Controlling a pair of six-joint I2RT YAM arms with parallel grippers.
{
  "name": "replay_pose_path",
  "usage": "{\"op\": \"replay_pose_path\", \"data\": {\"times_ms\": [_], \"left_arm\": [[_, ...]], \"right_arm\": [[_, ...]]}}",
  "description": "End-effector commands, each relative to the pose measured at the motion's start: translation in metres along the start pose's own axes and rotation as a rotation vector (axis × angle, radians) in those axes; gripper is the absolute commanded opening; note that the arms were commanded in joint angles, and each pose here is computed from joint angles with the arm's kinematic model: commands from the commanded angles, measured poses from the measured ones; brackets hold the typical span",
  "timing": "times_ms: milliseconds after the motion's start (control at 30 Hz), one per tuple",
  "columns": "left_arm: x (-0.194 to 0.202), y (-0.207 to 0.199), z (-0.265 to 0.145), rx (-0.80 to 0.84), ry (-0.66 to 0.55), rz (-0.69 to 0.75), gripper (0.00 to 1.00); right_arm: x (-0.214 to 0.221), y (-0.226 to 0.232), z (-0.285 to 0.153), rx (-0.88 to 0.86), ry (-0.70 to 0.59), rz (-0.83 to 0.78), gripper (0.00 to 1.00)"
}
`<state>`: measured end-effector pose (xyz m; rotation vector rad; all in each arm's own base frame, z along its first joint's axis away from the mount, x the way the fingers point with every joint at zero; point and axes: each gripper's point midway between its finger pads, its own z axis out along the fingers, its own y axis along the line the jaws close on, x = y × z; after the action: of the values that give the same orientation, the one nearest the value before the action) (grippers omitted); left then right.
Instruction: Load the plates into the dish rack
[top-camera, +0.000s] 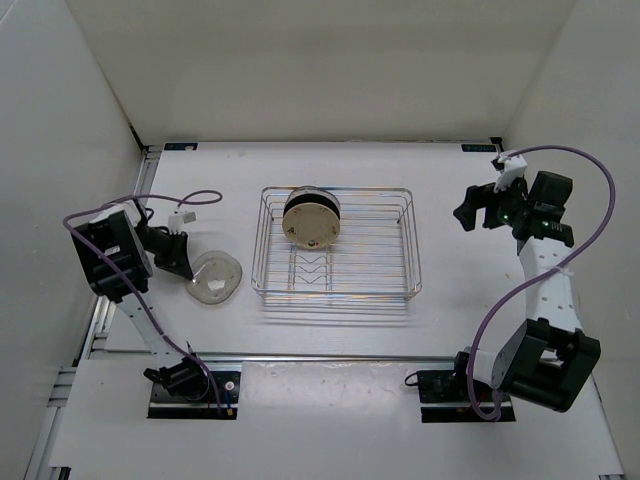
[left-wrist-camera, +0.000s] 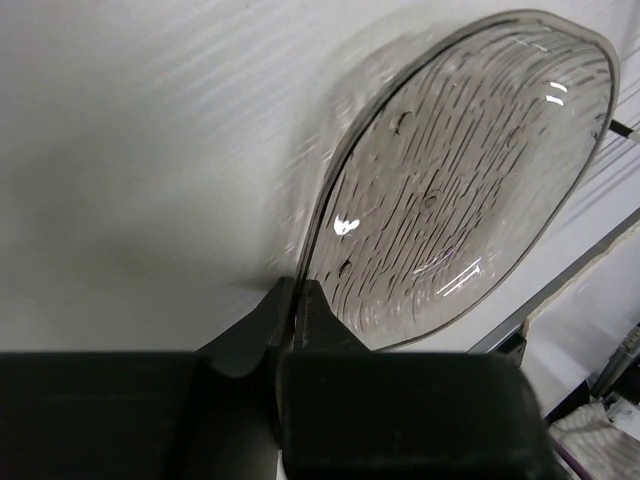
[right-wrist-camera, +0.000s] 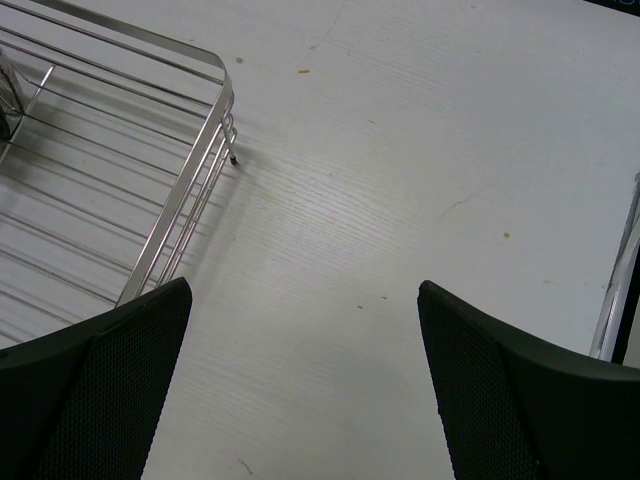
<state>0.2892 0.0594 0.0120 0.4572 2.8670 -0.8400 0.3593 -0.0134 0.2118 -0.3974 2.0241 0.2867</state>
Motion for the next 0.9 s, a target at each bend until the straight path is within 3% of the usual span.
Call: {"op": "replay_pose_path", "data": {"times_ms": [0, 200, 433, 500, 633, 867], "left_arm": [[-0.01, 0.014, -0.015, -0.154, -0.047, 0.089, 0.1], [-0.022, 0.018, -0.042, -0.279, -0.171, 0.109, 0.1], [-0.076, -0.011, -0.142, -0.444, -0.428, 0.207, 0.1], [-0.1, -0.03, -0.188, -0.525, -0.527, 0.267, 0.1], [-0.139, -0.075, -0.245, -0.678, -0.599, 0.428, 0.1], [-0.198, -0.155, -0.276, -0.965, -0.587, 0.789, 0.1]], "right_arm": [[-0.008, 0.005, -0.004, -0.019, -0.047, -0.012, 0.97], [-0.011, 0.006, -0.007, -0.027, -0.06, -0.014, 0.97], [-0.011, 0.006, -0.007, -0.027, -0.06, -0.014, 0.97], [-0.007, 0.007, -0.006, -0.029, -0.053, -0.018, 0.97], [0.001, 0.005, -0.004, -0.025, -0.029, -0.011, 0.97], [0.013, 0.007, -0.002, -0.019, -0.005, -0.021, 0.95]]}}
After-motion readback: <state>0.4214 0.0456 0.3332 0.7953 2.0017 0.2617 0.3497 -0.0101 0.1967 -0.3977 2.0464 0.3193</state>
